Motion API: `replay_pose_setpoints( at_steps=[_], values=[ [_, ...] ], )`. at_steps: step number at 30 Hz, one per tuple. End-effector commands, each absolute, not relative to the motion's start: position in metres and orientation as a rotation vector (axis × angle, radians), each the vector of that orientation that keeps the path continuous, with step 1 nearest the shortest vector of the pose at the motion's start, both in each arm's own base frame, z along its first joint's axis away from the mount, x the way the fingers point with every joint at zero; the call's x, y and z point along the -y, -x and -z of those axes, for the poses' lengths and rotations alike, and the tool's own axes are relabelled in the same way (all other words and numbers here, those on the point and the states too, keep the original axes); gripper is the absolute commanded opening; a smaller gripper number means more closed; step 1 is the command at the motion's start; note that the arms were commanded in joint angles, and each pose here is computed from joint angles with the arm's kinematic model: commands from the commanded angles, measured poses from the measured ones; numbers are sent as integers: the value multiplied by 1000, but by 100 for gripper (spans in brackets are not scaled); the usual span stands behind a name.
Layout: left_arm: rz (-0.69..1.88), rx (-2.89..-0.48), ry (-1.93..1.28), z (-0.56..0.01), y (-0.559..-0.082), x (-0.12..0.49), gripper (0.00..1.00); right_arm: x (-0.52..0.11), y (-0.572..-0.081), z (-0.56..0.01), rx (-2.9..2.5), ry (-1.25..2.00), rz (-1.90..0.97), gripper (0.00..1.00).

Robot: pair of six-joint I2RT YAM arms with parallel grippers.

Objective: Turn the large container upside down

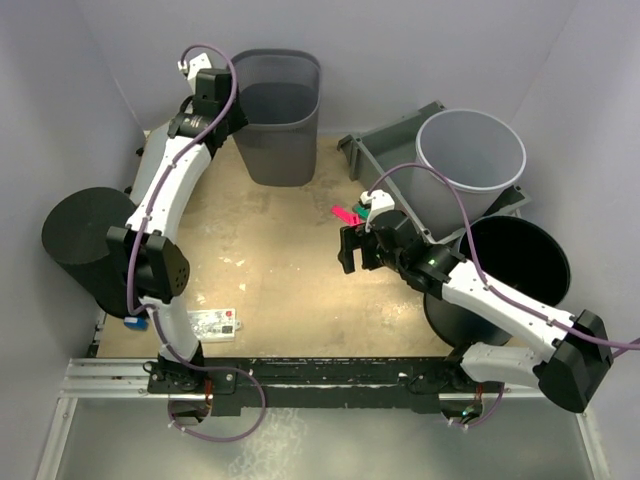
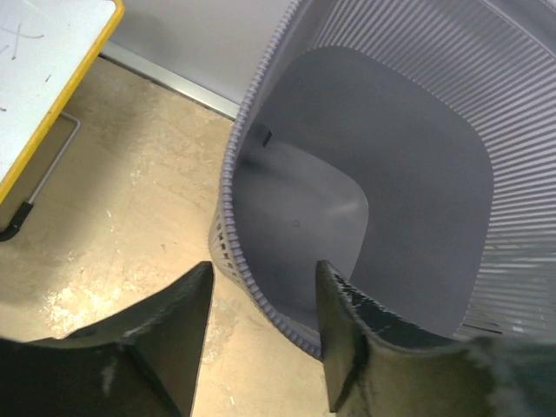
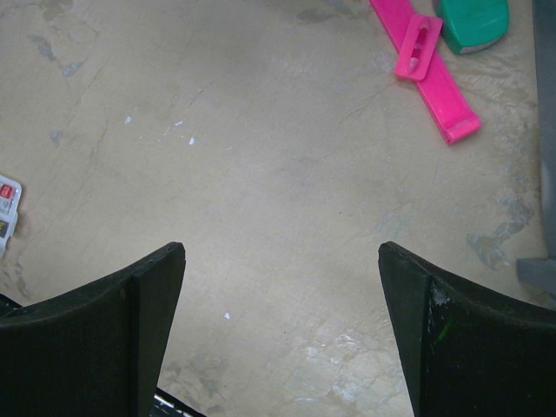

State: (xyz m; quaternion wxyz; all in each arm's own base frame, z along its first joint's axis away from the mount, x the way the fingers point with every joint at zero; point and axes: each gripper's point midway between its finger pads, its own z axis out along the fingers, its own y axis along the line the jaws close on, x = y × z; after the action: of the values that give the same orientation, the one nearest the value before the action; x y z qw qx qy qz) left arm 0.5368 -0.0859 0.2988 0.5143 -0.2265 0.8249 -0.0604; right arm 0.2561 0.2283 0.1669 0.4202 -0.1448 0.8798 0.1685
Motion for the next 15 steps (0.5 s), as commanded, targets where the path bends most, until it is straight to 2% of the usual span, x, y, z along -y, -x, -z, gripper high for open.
replay_pose_setpoints(
  at_steps=[1,8,15],
  values=[
    [169,-2010,516,-296,-512,87,30,-235,-259,-173,-2184,345,-464,94],
    [232,-2049,527,-270,-460,86,0,-236,-259,-175,-2182,339,-475,94],
    [193,-2084,545,-241,-398,68,0,-229,-266,-188,-2134,279,-450,94]
  ],
)
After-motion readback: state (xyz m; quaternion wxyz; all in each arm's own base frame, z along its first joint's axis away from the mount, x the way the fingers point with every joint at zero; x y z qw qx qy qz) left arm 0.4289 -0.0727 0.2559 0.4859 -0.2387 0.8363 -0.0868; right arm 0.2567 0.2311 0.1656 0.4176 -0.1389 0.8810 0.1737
